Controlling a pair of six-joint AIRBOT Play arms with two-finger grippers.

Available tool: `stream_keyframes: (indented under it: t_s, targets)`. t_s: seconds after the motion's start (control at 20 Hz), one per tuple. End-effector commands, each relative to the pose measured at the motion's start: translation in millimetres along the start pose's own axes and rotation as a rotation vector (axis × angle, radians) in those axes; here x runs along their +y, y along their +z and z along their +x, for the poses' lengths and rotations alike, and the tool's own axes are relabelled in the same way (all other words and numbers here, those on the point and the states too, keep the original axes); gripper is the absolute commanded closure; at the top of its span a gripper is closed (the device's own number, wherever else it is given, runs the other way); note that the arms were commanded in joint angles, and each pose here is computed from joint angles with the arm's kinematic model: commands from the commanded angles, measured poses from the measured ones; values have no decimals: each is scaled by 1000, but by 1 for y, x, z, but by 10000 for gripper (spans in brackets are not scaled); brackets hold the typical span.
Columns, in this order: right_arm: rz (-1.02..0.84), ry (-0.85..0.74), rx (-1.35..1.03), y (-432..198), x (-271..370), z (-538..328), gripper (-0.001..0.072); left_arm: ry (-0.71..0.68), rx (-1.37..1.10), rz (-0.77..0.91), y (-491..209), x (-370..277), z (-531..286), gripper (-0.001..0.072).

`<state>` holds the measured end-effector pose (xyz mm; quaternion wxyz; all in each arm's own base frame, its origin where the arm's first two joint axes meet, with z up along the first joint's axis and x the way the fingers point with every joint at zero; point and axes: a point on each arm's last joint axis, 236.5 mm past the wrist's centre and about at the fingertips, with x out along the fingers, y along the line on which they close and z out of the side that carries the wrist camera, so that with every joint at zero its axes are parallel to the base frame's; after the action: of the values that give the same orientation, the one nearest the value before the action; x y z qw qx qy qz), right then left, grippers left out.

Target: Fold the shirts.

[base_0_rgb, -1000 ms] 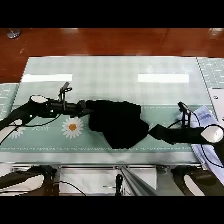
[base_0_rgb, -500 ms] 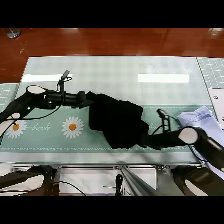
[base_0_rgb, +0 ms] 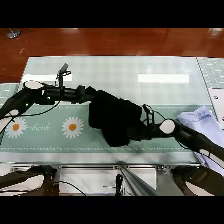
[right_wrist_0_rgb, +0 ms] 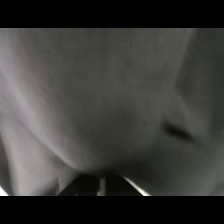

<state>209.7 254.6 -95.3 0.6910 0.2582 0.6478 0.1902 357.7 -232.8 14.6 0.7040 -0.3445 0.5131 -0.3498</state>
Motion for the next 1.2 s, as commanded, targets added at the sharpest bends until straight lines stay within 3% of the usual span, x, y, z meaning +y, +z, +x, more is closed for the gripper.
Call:
stream_keyframes:
  t_s: [0.0,0.25,0.3,0.4,0.5,0.6,0.7,0.9,1.05,1.15]
  targets:
    - [-138,47,-19,29,31,-18,689,-123,-71,-54,21,-24,-15,683]
    - [-291,-33,-488,185,76,-206,691,-595,-649,30,147,-139,-183,685]
    - [-305,-17,-577,204,93,-252,691,-654,-720,72,158,-165,-215,685]
    - [-402,2,-725,215,135,-337,691,-628,-742,236,156,-208,-248,686]
    - [-520,-23,-810,196,170,-398,690,-408,-676,363,143,-221,-255,687]
    - [-616,-43,-876,163,197,-442,690,-22,-640,477,132,-205,-273,687]
    - [-685,-38,-958,126,214,-479,690,263,-694,558,119,-210,-317,687]
    - [-753,-90,-1126,48,216,-538,690,575,-809,740,56,-264,-380,686]
    - [-718,-148,-1201,-1,197,-563,690,779,-885,771,-3,-276,-412,686]
    - [-662,-202,-1209,-21,176,-569,690,817,-901,847,-35,-288,-420,686]
